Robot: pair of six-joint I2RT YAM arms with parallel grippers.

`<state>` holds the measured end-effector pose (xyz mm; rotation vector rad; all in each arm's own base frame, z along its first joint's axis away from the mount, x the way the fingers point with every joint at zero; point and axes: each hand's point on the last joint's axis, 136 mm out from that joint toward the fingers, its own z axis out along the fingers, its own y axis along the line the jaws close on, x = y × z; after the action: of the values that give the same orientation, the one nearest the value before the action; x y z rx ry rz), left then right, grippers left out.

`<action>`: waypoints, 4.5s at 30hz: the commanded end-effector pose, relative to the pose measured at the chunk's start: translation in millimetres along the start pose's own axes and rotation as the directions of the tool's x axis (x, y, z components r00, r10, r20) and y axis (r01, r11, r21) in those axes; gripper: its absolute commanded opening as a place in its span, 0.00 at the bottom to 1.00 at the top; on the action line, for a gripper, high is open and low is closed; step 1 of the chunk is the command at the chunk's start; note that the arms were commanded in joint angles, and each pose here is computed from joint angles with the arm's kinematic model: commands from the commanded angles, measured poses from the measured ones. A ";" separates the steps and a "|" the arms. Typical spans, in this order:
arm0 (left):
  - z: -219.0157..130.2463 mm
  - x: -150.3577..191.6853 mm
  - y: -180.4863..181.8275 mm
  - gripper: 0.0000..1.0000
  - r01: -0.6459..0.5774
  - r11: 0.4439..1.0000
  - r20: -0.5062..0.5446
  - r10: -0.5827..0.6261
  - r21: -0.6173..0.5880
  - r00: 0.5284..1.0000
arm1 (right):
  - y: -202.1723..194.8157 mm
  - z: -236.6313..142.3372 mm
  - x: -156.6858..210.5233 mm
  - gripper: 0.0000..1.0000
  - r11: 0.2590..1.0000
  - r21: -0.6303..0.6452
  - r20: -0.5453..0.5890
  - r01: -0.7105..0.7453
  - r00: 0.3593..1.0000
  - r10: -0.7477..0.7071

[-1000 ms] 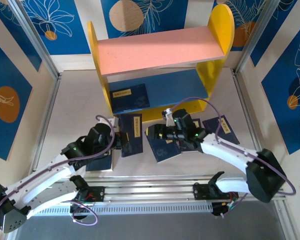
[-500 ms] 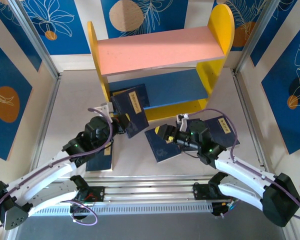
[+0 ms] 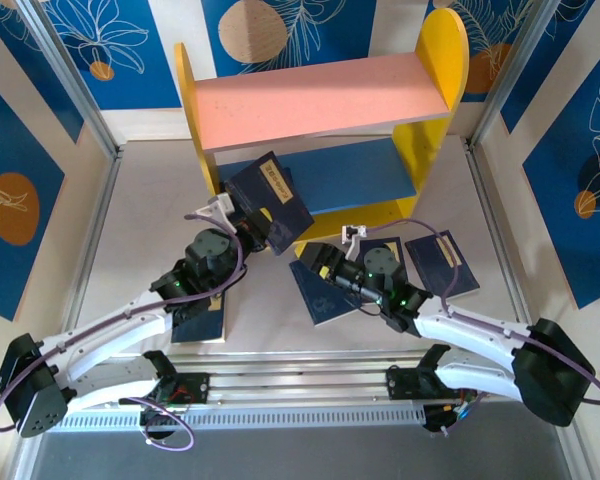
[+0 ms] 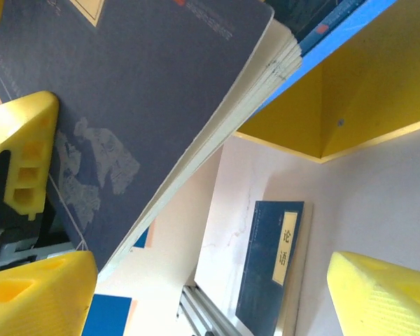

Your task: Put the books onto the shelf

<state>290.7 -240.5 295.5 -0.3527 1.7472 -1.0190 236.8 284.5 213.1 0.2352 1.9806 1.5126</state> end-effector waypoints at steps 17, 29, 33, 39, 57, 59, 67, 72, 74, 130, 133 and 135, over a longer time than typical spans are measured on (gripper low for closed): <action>0.9 -3.9 -27.9 0.00 0.097 0.987 0.090 -0.109 0.129 0.990 | 48.0 25.0 -34.7 0.76 0.989 -0.138 0.114 -0.050 0.991 0.066; -1.2 -2.7 -26.2 0.00 0.110 0.985 0.104 -0.124 0.134 0.987 | 45.4 22.8 -40.8 0.50 0.988 -0.139 0.141 -0.061 0.987 0.080; -0.8 0.0 -25.1 0.00 0.115 0.985 0.096 -0.128 0.132 0.987 | 45.7 22.8 -42.2 0.29 0.988 -0.141 0.141 -0.059 0.987 0.079; 1.1 2.9 -26.3 0.00 0.114 0.985 0.081 -0.125 0.128 0.989 | 47.8 22.5 -44.6 0.12 0.989 -0.142 0.138 -0.044 0.988 0.064; -27.9 6.5 0.4 0.52 -0.017 0.999 -0.025 0.016 -0.029 1.000 | 52.3 -19.7 -74.6 0.05 0.986 -0.060 0.139 0.154 0.980 -0.145; -38.3 4.7 6.0 0.55 -0.067 0.996 -0.059 0.063 -0.064 0.996 | 52.8 -30.1 -82.5 0.04 0.981 -0.049 0.140 0.190 0.973 -0.182; -76.4 23.8 40.6 0.53 -0.327 0.917 -0.363 0.231 -0.227 0.903 | 50.6 -57.1 -109.2 0.04 0.950 0.011 0.028 0.313 0.949 -0.314; -90.6 22.6 50.1 0.51 -0.403 0.880 -0.429 0.271 -0.253 0.862 | 56.8 -49.7 -114.7 0.04 0.924 -0.016 -0.111 0.382 0.918 -0.382; -94.3 15.8 50.5 0.52 -0.429 0.865 -0.425 0.296 -0.261 0.855 | 58.7 -43.8 -117.3 0.04 0.914 -0.034 -0.160 0.405 0.900 -0.405; -104.3 -34.0 46.9 0.68 -0.517 0.801 -0.272 0.447 -0.302 0.852 | 2.2 108.6 -119.6 0.05 0.879 -0.202 -0.523 0.431 0.711 -0.469; -103.8 -32.9 47.7 0.69 -0.520 0.799 -0.275 0.449 -0.302 0.850 | 0.0 111.0 -118.0 0.05 0.879 -0.199 -0.529 0.434 0.707 -0.469; -103.1 -32.4 47.6 0.69 -0.522 0.798 -0.277 0.450 -0.302 0.849 | -2.6 112.3 -118.6 0.06 0.879 -0.191 -0.532 0.436 0.707 -0.466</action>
<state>222.0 -146.1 286.0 -0.0007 2.0879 -0.3641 395.6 310.2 223.0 -0.7216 2.2552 1.3756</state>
